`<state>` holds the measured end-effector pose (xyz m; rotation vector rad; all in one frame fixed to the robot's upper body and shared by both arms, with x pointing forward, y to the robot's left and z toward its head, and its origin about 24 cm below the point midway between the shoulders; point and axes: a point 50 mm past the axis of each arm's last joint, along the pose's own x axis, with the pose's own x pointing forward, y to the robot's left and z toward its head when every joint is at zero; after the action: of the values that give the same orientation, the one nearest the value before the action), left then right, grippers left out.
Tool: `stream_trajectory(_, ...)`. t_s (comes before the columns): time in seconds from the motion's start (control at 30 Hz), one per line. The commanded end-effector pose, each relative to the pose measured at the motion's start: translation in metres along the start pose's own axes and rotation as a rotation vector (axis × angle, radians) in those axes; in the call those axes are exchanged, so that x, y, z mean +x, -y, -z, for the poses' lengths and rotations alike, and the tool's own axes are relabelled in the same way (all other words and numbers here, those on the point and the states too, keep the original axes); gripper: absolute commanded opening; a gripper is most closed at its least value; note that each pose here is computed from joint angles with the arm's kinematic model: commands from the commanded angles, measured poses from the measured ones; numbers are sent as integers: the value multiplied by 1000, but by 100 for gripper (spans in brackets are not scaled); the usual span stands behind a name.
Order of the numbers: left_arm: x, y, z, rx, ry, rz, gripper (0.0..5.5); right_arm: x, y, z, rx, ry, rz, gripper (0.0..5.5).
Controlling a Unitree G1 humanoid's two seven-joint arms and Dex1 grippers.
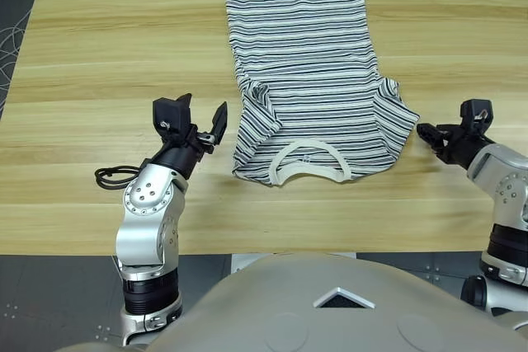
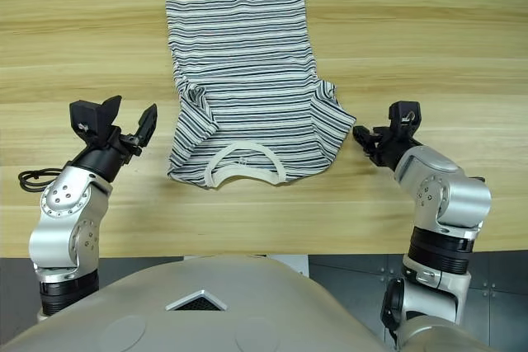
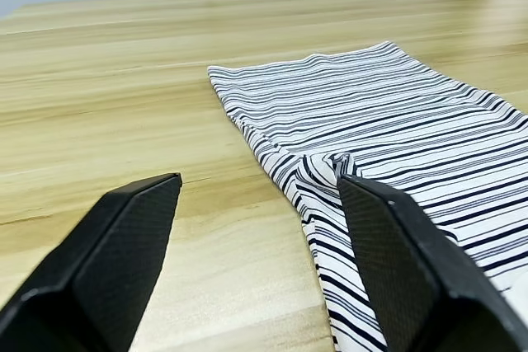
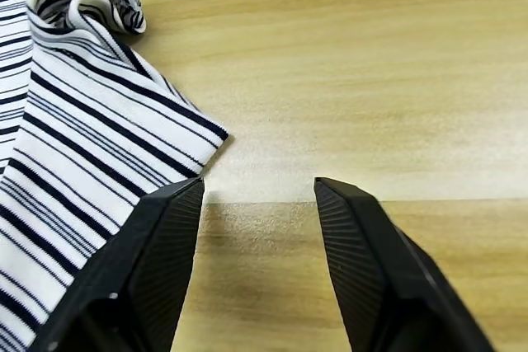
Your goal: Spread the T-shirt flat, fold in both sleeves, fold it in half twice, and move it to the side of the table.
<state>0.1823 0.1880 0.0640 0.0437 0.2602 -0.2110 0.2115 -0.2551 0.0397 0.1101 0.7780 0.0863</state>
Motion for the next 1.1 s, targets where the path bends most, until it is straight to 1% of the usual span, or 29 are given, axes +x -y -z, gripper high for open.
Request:
stream_trajectory(0.03, -1, 1, -1, 13, 8, -6, 351, 2, -9, 7, 55, -49, -49, 248)
stream_trajectory(0.17, -1, 2, -2, 43, 20, -12, 351, 11, -20, 3, 93, -22, -56, 248)
stream_trajectory(0.3, -3, 4, -2, 65, 27, -10, 351, 23, -21, 0, 160, -5, 7, 248)
stream_trajectory(0.47, -5, 5, -3, 75, 35, -14, 351, 29, -22, 2, 179, -15, 32, 248)
stream_trajectory(0.53, -5, 5, -3, 76, 38, -15, 354, 30, -22, 3, 172, -15, 28, 213)
stream_trajectory(0.57, -5, 5, -3, 76, 39, -15, 354, 30, -24, 3, 165, -15, 18, 178)
stream_trajectory(0.73, -5, 6, -5, 76, 48, -13, 354, 28, -27, 1, 152, -11, 0, 61)
stream_trajectory(0.83, -5, 6, -6, 76, 51, -12, 354, 27, -29, 0, 146, -6, -7, 12)
stream_trajectory(0.9, -4, 7, -6, 76, 53, -13, 354, 26, -30, -1, 146, 7, -9, 12)
stream_trajectory(1.0, -4, 7, -6, 75, 54, -14, 354, 22, -32, -13, 151, 92, -15, 12)
stream_trajectory(1.1, -4, 7, -6, 75, 55, -16, 354, 18, -37, -16, 136, 126, -32, 12)
